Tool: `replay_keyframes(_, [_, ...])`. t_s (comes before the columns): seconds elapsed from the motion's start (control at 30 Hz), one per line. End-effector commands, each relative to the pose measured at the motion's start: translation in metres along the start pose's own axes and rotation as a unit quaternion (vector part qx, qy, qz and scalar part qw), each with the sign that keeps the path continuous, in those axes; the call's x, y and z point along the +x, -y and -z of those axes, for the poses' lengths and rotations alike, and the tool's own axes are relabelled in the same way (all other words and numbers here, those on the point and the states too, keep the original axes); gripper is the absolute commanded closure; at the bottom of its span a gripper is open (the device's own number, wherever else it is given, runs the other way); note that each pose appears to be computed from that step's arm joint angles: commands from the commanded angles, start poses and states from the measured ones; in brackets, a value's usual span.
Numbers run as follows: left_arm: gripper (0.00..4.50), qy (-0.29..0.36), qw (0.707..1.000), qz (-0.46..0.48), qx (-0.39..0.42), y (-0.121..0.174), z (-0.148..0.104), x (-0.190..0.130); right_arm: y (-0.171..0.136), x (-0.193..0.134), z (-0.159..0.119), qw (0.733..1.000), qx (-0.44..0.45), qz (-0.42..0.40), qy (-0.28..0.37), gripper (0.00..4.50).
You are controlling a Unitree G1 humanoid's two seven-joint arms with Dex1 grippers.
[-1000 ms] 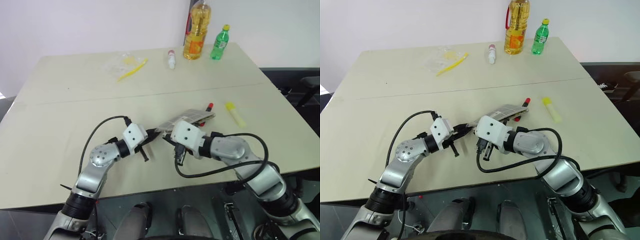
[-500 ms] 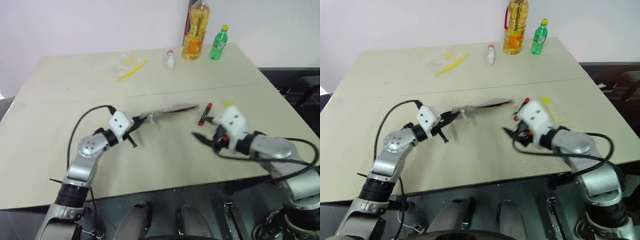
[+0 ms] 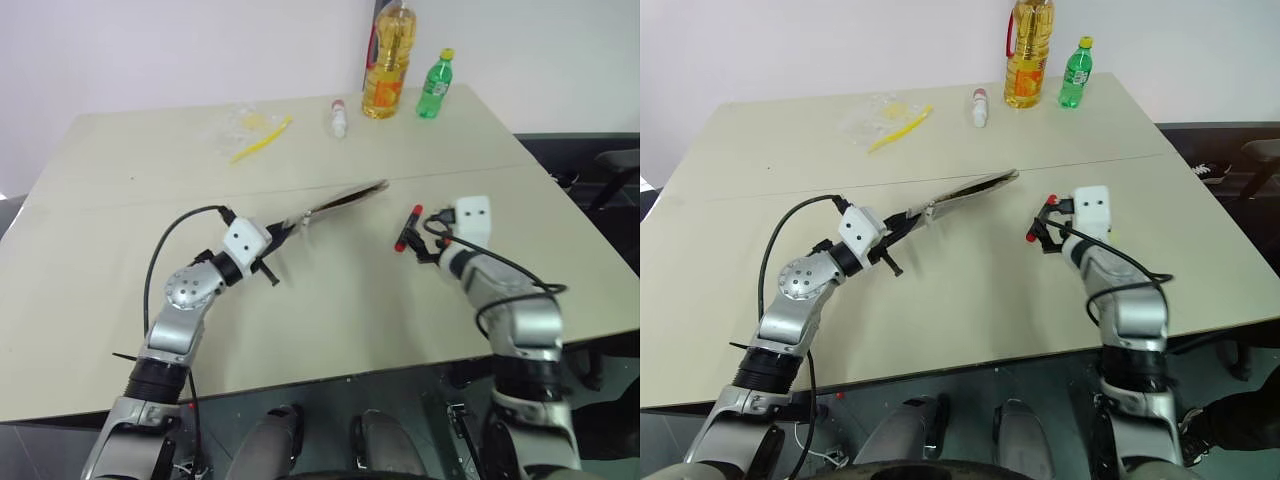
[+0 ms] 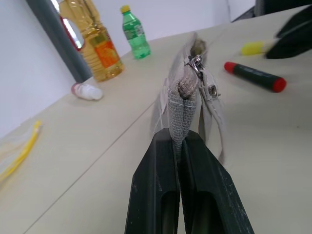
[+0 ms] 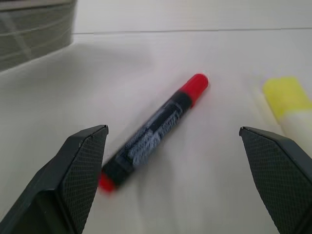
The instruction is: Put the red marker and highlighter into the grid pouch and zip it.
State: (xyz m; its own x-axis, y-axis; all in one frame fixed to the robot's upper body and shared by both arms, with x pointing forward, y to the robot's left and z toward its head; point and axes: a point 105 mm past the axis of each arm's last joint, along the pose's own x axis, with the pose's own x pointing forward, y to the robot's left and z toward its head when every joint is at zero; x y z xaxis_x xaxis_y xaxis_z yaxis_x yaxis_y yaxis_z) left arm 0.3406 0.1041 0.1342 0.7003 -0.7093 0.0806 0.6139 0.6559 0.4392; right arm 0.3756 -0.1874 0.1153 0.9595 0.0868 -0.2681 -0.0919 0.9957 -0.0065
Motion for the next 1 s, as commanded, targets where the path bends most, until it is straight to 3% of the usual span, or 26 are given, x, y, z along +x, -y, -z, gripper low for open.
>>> replay_keyframes(0.03, [4.5,0.017,1.0,-0.003,0.016,-0.003,-0.01,-0.002,0.002,0.011,-0.004,0.999,-0.012,0.036,-0.007,0.02])
replay_keyframes(0.27, [4.5,0.014,1.0,-0.004,0.02,-0.007,-0.01,-0.003,0.006,0.023,0.005,0.995,0.037,0.067,-0.06,0.02])
replay_keyframes(0.3, [4.5,0.014,1.0,-0.004,0.02,-0.006,-0.01,-0.003,0.006,0.023,0.005,0.995,0.042,0.065,-0.061,0.26])
replay_keyframes(0.4, [4.5,0.014,1.0,-0.002,0.018,-0.005,-0.01,-0.003,0.005,0.022,0.002,0.996,0.038,0.06,-0.06,1.36])
replay_keyframes(0.57, [4.5,0.011,1.0,0.002,0.012,-0.003,-0.007,-0.002,0.008,0.01,-0.001,0.996,0.031,0.055,-0.057,3.98])
replay_keyframes(0.6, [4.5,0.01,1.0,0.004,0.01,-0.002,-0.006,-0.002,0.01,0.006,-0.003,0.997,0.02,0.056,-0.054,4.19])
replay_keyframes(0.7, [4.5,0.008,1.0,0.014,0.004,0.002,-0.004,-0.002,0.012,-0.014,-0.015,0.998,-0.045,0.025,-0.032,4.18])
replay_keyframes(0.77, [4.5,0.01,1.0,0.022,-0.001,0.005,-0.004,-0.001,0.004,-0.034,-0.027,0.99,-0.136,-0.031,-0.006,4.18])
replay_keyframes(0.87, [4.5,0.016,0.999,0.032,-0.006,0.007,-0.006,0.002,-0.01,-0.069,-0.029,0.942,-0.313,-0.121,0.008,4.18])
replay_keyframes(0.93, [4.5,0.022,0.999,0.043,-0.009,0.009,-0.009,0.004,-0.017,-0.085,-0.027,0.915,-0.368,-0.165,0.012,4.18])
replay_keyframes(1.0, [4.5,0.028,0.998,0.057,-0.011,0.013,-0.011,0.005,-0.019,-0.09,-0.031,0.907,-0.381,-0.177,0.022,4.18])
